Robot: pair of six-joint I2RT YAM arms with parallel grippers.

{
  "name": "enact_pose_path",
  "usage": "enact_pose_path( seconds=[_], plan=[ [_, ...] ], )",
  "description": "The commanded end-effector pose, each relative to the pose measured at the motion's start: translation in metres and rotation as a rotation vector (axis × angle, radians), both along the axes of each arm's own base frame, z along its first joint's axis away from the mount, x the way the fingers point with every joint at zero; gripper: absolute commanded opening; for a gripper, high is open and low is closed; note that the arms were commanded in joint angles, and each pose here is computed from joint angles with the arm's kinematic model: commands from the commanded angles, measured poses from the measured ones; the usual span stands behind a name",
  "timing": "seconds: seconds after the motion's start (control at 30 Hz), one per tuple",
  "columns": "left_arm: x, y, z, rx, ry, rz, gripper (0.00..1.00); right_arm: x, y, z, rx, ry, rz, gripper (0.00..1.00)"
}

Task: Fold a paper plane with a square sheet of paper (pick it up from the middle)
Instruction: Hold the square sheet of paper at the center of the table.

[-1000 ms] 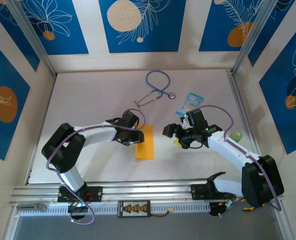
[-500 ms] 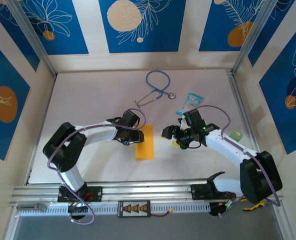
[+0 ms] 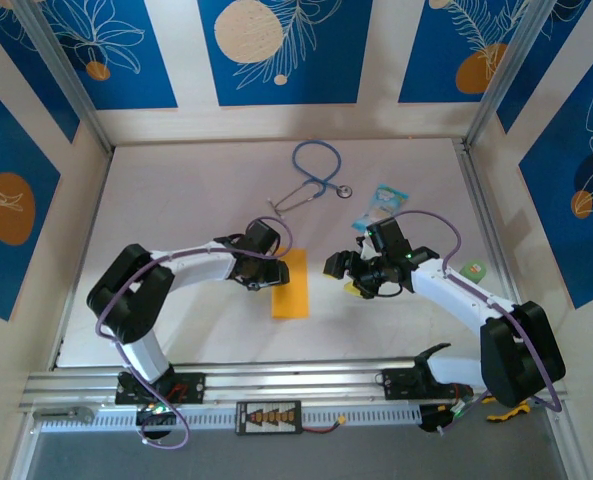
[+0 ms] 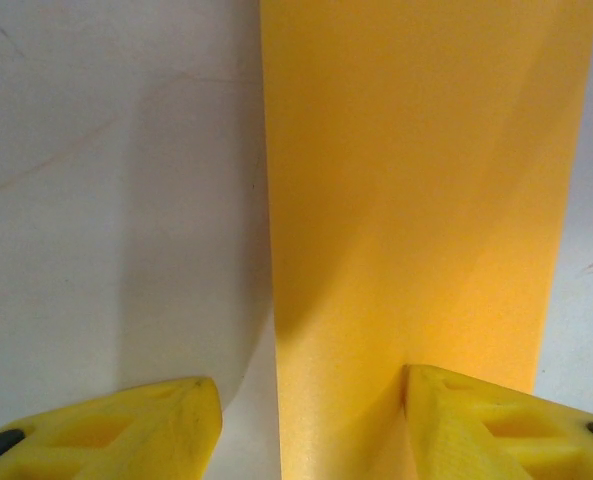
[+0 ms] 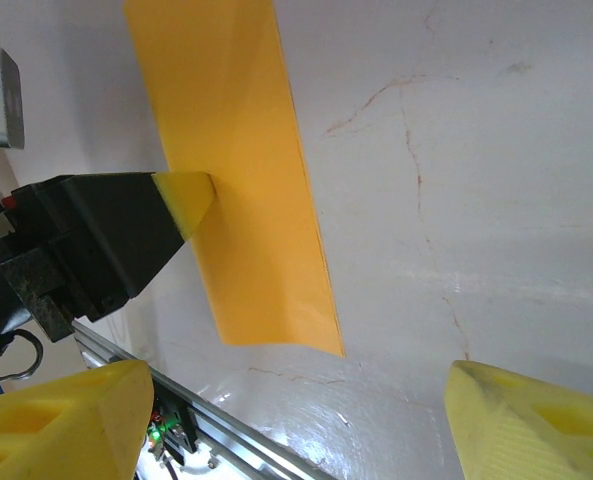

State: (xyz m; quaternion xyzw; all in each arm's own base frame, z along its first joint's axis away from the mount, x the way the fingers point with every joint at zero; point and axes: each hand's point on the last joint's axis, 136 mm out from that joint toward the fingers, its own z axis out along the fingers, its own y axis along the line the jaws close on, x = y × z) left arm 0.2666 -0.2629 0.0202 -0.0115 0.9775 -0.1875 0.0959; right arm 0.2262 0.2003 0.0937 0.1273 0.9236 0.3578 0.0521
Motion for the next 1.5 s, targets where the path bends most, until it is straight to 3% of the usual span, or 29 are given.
enact_pose_path(
  seconds=[0.0,0.17,0.47,0.57,0.73,0.87,1.17,1.47],
  plan=[
    [-0.012,0.005,-0.035,0.051,0.070,-0.003,0.56,0.000,0.001,0.004,-0.011,0.001,0.011,0.78],
    [-0.014,0.006,-0.038,0.069,0.085,-0.018,0.56,0.001,0.000,0.003,-0.018,0.010,0.003,0.83],
    [-0.014,0.006,-0.042,0.080,0.095,-0.021,0.56,0.001,0.002,0.000,-0.018,0.024,0.004,0.83],
    [-0.015,0.007,-0.043,0.084,0.099,-0.024,0.56,0.001,0.005,0.001,0.002,0.015,0.016,0.76],
    [-0.016,0.007,-0.046,0.086,0.101,-0.026,0.56,0.007,0.018,-0.001,0.056,0.009,0.014,0.40],
    [-0.016,0.006,-0.047,0.084,0.104,-0.029,0.55,0.015,0.028,-0.011,0.035,0.016,0.040,0.18],
    [-0.018,0.005,-0.048,0.086,0.098,-0.056,0.56,0.019,0.045,-0.026,-0.020,0.033,0.062,0.11],
    [-0.017,0.003,-0.047,0.078,0.092,-0.080,0.57,0.015,0.019,-0.032,-0.106,0.024,-0.053,0.10]
  ],
)
